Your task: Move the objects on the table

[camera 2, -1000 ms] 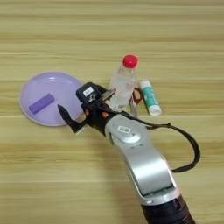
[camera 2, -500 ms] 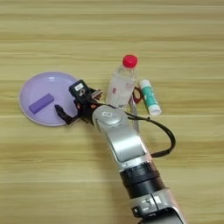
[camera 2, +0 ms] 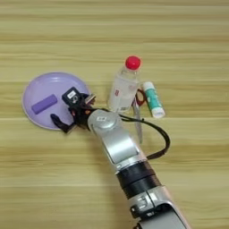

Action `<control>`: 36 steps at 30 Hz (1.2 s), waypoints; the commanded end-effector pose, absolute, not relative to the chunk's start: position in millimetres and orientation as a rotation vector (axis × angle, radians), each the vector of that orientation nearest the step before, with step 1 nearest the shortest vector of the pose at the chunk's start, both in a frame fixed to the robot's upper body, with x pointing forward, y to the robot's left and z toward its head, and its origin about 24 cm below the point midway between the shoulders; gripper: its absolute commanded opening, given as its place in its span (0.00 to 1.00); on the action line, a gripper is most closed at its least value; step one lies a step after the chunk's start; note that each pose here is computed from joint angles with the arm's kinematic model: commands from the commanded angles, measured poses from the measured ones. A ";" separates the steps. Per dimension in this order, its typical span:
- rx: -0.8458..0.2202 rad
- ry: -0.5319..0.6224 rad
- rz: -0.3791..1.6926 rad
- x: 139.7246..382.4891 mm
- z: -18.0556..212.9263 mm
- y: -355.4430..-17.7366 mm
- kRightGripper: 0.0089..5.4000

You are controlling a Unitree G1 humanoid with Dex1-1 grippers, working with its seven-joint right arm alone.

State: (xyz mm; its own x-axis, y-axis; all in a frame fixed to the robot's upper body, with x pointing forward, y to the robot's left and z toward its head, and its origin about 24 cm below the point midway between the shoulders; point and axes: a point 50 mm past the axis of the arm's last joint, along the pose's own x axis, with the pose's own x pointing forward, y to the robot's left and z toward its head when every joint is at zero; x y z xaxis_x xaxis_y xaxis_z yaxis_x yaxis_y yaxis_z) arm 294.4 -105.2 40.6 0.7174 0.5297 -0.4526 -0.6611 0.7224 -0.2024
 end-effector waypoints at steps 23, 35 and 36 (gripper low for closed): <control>-0.486 0.365 0.645 284.5 60.9 -141.2 1.00; -0.531 0.358 0.665 283.4 68.1 -142.9 1.00; -0.535 0.351 0.667 285.6 70.3 -141.9 1.00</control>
